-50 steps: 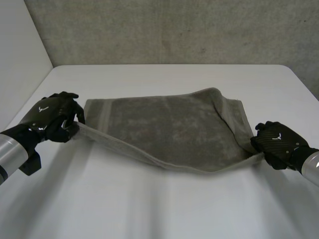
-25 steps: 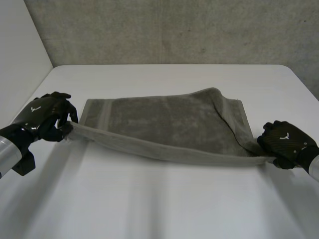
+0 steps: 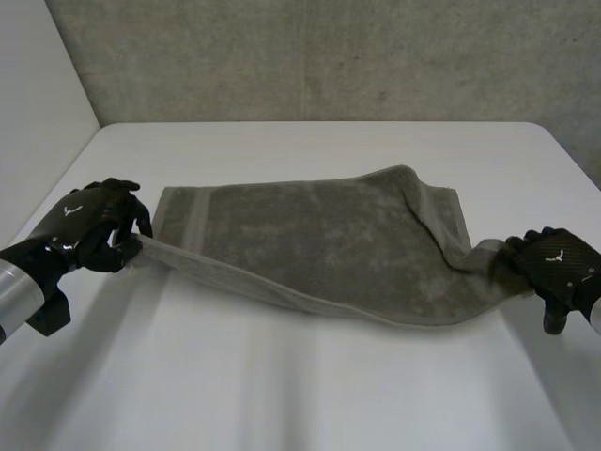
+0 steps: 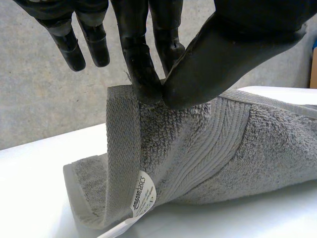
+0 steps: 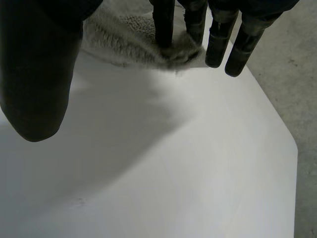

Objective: Fold the towel.

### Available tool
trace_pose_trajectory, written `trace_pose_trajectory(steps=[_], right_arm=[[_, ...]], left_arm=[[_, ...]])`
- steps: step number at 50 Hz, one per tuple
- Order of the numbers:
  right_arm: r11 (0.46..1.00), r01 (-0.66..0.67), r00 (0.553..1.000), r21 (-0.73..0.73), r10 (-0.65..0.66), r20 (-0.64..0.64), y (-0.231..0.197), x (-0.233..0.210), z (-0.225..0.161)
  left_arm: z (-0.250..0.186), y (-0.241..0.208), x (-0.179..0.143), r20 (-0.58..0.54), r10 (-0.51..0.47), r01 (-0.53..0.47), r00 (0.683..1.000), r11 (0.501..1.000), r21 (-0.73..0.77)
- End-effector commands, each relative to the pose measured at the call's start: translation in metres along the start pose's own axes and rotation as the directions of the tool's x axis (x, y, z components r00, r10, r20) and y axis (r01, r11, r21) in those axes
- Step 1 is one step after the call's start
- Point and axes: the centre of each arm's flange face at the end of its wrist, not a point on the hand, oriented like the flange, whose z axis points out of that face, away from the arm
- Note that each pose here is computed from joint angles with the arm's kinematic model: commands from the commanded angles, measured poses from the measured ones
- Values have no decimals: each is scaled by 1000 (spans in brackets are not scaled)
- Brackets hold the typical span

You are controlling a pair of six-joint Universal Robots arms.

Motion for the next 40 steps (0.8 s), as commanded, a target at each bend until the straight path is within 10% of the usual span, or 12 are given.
trace_pose_trajectory(steps=[1,22,32,40], right_arm=[[999,7,1000,46,-8,30,-9,-7,-8],[993,34,999,114,-33,-11,-12,1,4],[882,-440,897,166,426,115,-26,38,-2],[923,-326,944,203,306,123,-31,36,-11]], left_arm=[[0,0,0,0,-1,1,1000,1000,1],[-1,-2,0,3,-1,0,1000,1000,6],[-1,-2,0,3,0,0,1000,1000,7],[0,-3,0,3,1,-1,1000,1000,9]])
